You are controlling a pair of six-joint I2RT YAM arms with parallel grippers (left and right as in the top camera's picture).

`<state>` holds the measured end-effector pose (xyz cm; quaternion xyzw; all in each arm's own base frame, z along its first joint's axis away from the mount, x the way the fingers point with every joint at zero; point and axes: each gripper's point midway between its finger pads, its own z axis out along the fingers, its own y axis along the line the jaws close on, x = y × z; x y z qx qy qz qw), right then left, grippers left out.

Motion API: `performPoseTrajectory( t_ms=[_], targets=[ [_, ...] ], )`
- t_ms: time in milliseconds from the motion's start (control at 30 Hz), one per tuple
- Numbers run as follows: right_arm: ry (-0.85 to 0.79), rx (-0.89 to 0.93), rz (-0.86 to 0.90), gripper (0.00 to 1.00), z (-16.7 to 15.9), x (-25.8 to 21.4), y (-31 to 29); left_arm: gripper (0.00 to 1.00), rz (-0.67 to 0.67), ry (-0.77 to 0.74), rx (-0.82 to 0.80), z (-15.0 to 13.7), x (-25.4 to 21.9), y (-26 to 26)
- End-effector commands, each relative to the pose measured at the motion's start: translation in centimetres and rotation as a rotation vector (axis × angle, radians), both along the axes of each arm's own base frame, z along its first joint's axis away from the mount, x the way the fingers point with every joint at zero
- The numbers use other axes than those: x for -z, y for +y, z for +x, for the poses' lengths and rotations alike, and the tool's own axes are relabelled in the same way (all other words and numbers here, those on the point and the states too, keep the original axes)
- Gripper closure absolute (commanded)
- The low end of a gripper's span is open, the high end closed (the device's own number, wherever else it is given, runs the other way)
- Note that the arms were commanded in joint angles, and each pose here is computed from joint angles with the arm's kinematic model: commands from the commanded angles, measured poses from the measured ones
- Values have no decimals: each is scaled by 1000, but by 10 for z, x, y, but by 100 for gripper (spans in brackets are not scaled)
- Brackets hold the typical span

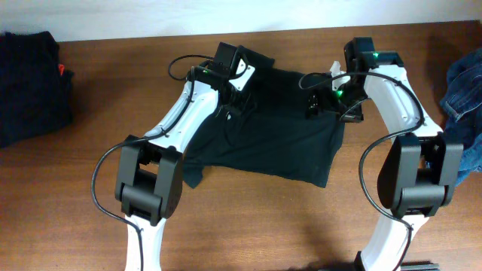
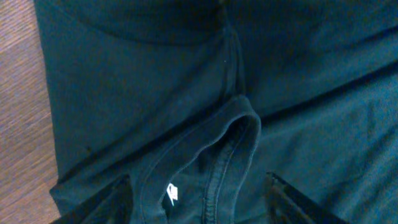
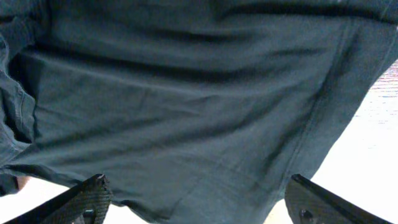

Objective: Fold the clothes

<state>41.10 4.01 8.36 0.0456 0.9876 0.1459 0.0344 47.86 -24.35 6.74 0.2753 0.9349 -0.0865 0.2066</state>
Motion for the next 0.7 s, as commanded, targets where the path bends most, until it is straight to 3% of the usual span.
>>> performPoseTrajectory(
  t_ms=[0, 233, 500, 667],
  targets=[
    [2, 0, 8, 1, -2, -2, 3, 36, 61, -20, -20, 3, 4, 7],
    [5, 2, -6, 1, -2, 0, 0, 36, 155, 4, -55, -1, 26, 19],
    [23, 3, -70, 1, -7, 3, -11, 50, 160, 18, -55, -5, 27, 18],
    [24, 8, -122, 1, -7, 5, -20, 51, 164, 10, -43, -10, 25, 5]
  ],
)
